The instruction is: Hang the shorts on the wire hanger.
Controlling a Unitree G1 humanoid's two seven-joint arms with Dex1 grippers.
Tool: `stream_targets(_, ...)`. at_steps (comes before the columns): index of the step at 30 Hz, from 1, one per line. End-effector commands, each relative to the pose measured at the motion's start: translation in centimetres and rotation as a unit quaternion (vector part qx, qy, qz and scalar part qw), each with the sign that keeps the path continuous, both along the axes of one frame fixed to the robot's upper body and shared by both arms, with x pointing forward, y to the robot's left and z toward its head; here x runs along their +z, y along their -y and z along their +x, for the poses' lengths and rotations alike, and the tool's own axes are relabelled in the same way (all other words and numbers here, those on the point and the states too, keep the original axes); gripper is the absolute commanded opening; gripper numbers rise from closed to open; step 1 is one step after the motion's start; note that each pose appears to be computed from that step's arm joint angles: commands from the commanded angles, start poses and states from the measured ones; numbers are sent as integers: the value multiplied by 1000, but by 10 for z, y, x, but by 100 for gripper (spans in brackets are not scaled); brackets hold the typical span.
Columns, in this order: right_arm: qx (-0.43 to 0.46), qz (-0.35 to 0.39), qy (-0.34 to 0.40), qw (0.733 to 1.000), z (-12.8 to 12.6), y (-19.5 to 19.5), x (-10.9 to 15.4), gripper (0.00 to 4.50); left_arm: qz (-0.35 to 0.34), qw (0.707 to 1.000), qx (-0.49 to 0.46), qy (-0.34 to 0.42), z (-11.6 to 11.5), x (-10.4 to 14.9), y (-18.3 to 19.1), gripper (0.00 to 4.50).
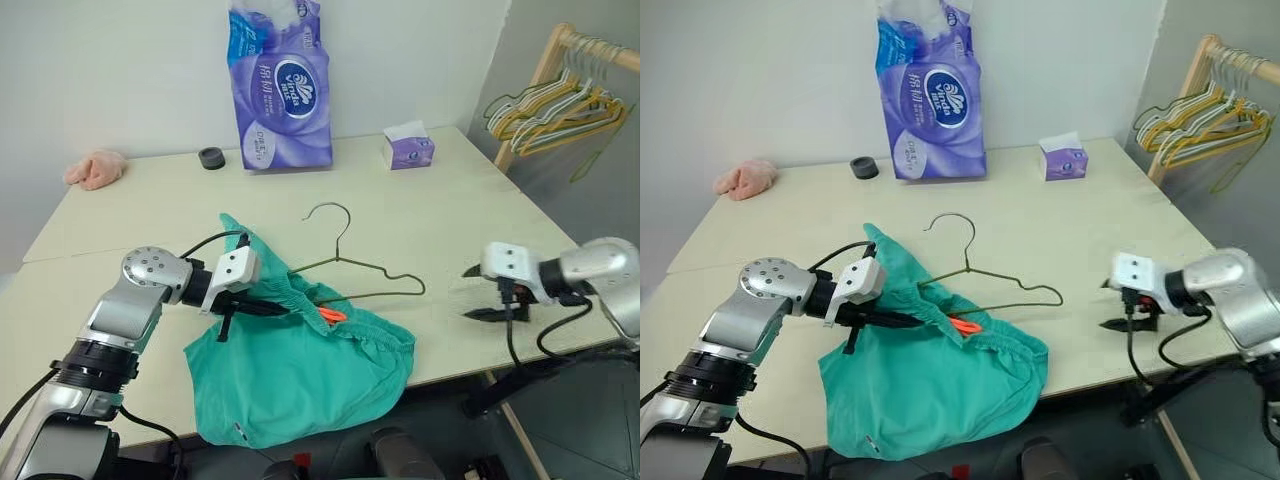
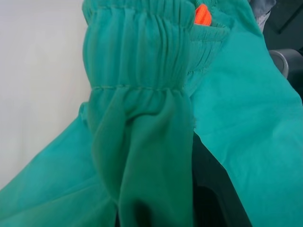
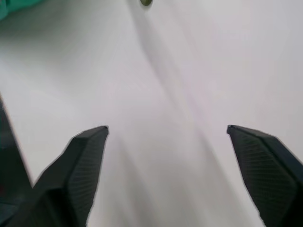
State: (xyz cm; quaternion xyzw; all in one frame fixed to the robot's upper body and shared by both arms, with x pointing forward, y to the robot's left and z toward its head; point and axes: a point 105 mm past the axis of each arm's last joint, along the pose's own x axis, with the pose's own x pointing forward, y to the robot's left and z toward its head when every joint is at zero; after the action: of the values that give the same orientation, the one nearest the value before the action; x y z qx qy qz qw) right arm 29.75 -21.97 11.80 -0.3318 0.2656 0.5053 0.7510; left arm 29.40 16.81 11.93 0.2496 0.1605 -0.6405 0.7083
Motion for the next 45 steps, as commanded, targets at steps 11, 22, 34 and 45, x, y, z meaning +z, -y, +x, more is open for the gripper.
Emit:
stream_targets(11, -72, 242, -80, 964, -58, -88, -24, 446, -5, 1000, 3, 30, 7, 17, 0, 0)
stream_targets(22, -106, 269, -117, 950, -64, -116, -40, 256, -12, 999, 14, 36, 8, 19, 0, 0)
stream_targets(34, -170, 276, -60, 944, -19, -92, -25, 3, -61, 995, 47, 55, 14, 42, 0, 0)
stream_targets(45, -116, 224, -59, 966, 1, -54, -1, 3, -29, 999, 1, 45, -18, 59, -5, 0)
